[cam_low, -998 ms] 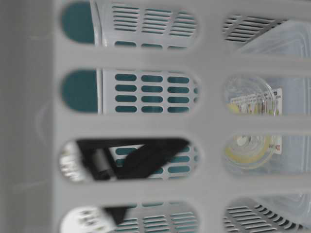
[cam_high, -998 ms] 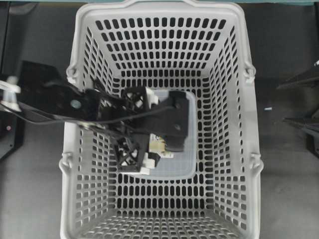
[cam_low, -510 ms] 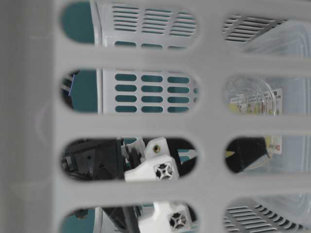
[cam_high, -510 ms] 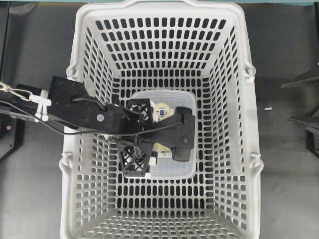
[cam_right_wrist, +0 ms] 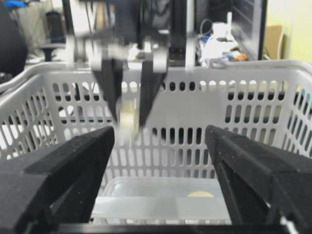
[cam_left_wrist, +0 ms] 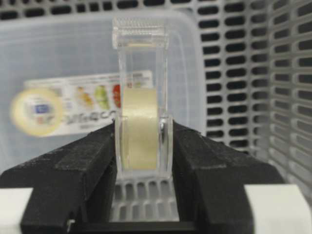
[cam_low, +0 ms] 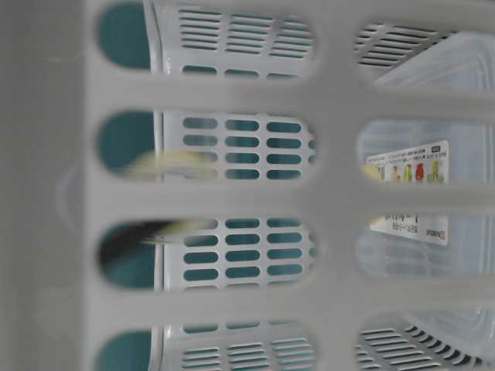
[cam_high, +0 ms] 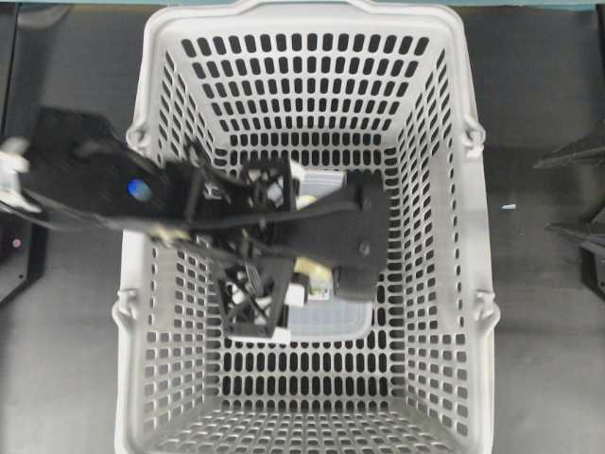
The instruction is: Pick up the tape dispenser from the shopping basket with the left arm.
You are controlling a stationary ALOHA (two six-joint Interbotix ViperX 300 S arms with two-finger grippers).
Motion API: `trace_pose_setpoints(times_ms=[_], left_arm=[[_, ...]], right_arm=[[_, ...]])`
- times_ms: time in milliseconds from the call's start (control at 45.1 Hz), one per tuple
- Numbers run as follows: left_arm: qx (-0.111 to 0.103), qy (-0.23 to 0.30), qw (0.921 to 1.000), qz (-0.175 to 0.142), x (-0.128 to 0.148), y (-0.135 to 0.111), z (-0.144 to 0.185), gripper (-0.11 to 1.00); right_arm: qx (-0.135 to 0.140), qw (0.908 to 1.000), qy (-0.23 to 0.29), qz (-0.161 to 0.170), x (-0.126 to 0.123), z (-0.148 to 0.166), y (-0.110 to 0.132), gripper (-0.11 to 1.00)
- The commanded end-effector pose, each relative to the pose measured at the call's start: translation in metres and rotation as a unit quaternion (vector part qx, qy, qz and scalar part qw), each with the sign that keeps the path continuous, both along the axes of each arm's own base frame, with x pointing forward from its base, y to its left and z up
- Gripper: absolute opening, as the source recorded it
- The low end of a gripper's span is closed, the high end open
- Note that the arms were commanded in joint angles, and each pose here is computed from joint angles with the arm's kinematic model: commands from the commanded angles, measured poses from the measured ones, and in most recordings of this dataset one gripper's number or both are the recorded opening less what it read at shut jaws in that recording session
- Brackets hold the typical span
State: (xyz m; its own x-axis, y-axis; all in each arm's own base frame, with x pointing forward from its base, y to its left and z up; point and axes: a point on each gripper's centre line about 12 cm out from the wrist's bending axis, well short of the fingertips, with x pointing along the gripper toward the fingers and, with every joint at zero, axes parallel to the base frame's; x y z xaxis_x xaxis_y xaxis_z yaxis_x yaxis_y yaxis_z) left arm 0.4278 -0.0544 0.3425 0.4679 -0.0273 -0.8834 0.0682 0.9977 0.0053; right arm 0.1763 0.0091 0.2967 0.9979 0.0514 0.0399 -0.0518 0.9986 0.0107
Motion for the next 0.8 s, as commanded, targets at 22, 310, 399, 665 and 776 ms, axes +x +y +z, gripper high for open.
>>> trace_pose_setpoints(times_ms=[22,310,399,665,776], left_arm=[[-0.001,-0.028,0.9996,0.007,-0.013,0.007,0.065,0.3],[0.002,0.003,0.9999,0.011,-0.013,0.008,0.065,0.3],[0.001,0.009,0.9998,0.015,-0.012,0.009,0.06,0.3],[-0.002,-0.002,0.9999,0.014,-0.005,0.006,0.028,0.3],[-0.004,-0.016,0.9998,0.013,-0.007,0.006,0.022,0.3]], right_arm=[[0.002,1.0,-0.005,0.001,0.0,0.003,0.001,0.73],[0.002,1.0,-0.006,0.002,0.0,0.004,0.001,0.73],[0.002,1.0,-0.008,0.002,0.0,0.004,0.001,0.73],[0.002,1.0,-0.008,0.001,-0.001,0.005,0.0,0.73],[0.002,0.9999,-0.011,0.002,-0.002,0.005,0.0,0.73]])
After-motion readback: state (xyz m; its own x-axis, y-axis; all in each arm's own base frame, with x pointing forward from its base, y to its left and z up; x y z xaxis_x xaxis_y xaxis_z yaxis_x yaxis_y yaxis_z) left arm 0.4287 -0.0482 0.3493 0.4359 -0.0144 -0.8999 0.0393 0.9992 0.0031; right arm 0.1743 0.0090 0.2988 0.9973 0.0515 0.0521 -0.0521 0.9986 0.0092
